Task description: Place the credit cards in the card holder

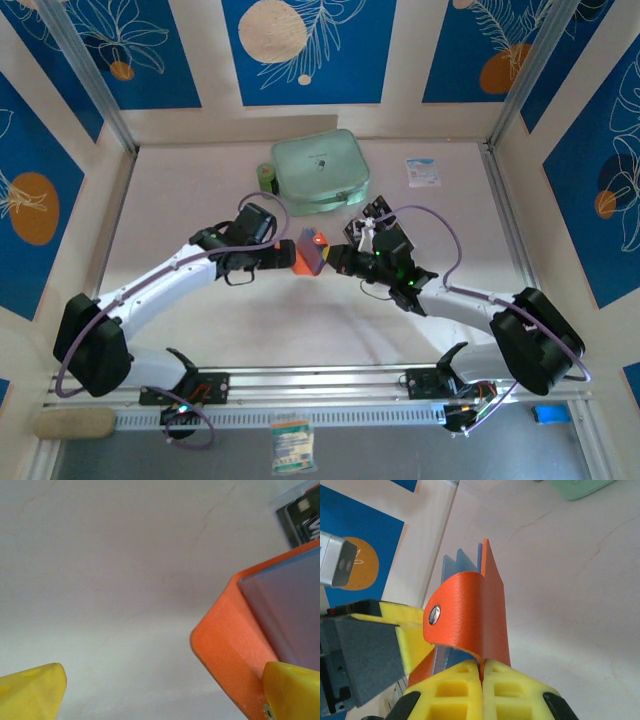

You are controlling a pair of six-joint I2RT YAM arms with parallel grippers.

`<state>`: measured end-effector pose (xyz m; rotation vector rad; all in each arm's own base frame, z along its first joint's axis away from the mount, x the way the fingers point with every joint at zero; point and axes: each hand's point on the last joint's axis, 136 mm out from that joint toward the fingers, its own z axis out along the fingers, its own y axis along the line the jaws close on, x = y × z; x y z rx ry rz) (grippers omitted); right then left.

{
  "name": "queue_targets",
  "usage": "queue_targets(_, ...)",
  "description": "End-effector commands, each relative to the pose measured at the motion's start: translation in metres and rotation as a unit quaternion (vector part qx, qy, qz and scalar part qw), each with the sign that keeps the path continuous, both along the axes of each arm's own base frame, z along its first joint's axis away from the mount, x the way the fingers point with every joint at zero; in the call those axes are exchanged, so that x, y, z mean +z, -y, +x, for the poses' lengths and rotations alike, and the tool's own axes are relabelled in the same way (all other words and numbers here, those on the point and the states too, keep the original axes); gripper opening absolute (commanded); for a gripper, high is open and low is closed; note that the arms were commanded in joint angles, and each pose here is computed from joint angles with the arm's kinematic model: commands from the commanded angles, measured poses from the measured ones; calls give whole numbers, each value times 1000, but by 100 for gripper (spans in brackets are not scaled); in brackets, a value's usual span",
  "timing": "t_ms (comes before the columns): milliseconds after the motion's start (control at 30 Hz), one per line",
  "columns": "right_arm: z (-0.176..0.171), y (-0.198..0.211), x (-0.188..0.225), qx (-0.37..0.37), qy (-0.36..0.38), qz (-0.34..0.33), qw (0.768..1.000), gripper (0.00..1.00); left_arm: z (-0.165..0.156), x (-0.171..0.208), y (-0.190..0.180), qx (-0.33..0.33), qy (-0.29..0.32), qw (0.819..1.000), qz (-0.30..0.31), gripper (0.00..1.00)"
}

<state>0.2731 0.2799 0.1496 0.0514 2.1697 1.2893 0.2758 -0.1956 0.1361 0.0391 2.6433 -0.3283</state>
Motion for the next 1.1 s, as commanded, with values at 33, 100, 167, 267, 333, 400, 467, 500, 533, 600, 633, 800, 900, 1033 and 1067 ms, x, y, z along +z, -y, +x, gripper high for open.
queue_targets(33,5,0,-4,-22,0,8,1000,0,-15,-18,-3,-49,-44,997,49,100)
queue_targets(100,4,-2,-8,-27,-6,8,1000,0,-16,-23,-3,-56,-51,995,61,100)
queue_targets(167,4,-3,-14,-35,-12,6,999,0,-16,-29,-2,-63,-57,994,76,100)
queue_targets(267,3,-4,-27,-55,-29,1,998,0,-15,-36,-2,-68,-65,991,94,100)
queue_targets(333,1,-4,-36,-72,-40,-4,997,0,-14,-42,-2,-69,-69,990,102,100)
queue_targets(400,-1,-5,-44,-89,-48,-9,995,0,-12,-47,-2,-70,-72,989,110,100)
queue_targets(467,-4,-6,-52,-105,-53,-12,993,0,-10,-50,-2,-73,-74,988,118,100)
queue_targets(500,-6,-7,-56,-113,-55,-14,992,0,-9,-51,-2,-74,-74,987,122,100)
queue_targets(533,-6,-7,-58,-120,-56,-14,991,0,-7,-53,-2,-75,-74,986,126,100)
queue_targets(600,-9,-9,-65,-138,-61,-16,988,0,-5,-55,-3,-78,-74,985,134,100)
queue_targets(633,-11,-10,-68,-144,-65,-18,987,0,-4,-56,-2,-79,-74,985,137,100)
queue_targets(800,-17,-14,-84,-174,-84,-23,981,0,-3,-63,-2,-87,-82,982,149,100)
queue_targets(900,-21,-12,-94,-193,-96,-31,976,0,-3,-65,-5,-92,-85,979,162,100)
queue_targets(1033,-25,-9,-103,-210,-109,-42,971,0,-6,-66,-10,-102,-88,973,185,100)
queue_targets(1067,-26,-9,-105,-213,-111,-44,970,0,-6,-66,-11,-105,-90,971,193,100)
